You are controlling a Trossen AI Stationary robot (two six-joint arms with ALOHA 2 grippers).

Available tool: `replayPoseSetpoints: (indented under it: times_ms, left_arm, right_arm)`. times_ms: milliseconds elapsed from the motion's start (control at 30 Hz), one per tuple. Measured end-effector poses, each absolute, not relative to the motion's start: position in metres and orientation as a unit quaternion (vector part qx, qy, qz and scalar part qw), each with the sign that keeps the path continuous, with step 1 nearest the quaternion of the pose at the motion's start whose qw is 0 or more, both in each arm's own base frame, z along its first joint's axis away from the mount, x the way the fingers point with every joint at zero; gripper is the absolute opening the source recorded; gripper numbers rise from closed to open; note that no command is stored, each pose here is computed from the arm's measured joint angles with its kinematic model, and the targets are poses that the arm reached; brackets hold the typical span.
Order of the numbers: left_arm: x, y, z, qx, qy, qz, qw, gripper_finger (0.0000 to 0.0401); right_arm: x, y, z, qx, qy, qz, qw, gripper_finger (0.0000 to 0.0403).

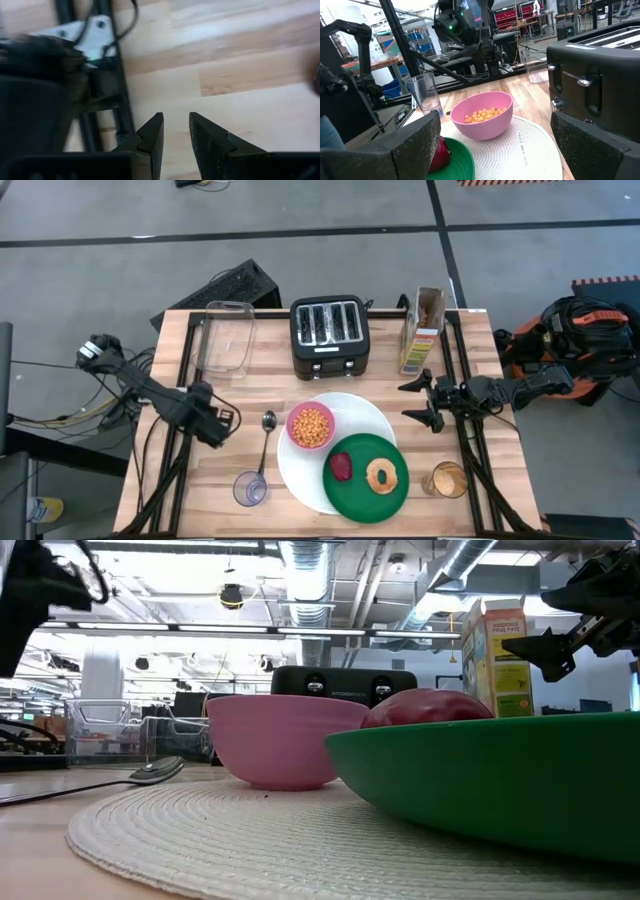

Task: Arrange a breakfast setting
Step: Return to Home Position

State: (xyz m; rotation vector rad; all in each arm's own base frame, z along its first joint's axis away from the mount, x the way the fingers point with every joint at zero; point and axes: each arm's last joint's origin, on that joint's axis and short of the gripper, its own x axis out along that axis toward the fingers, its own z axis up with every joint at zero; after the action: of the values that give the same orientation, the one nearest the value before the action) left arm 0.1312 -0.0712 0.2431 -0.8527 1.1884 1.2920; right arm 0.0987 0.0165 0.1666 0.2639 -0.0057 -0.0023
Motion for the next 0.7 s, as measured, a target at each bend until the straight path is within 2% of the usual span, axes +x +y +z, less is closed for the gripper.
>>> replayPoseSetpoints:
  times_ms: [267,367,700]
  left_arm:
    - [0.122,-0.083,0.197,-0.426,0.502,0.416,0.628,0.0083]
    - [0.118,-0.086,0.183,-0.43,0.498,0.405,0.635,0.0083]
    - [0.117,-0.1,0.178,-0.47,0.477,0.353,0.653,0.0083]
  right_arm:
    - [0.099,0.016,0.167,0.132,-0.003,-0.001,0.991,0.0398]
    - [0.099,0.016,0.167,0.132,-0.003,-0.001,0.991,0.0398]
    - [0.099,0.016,0.167,0.132,-0.003,-0.001,0.991,0.0398]
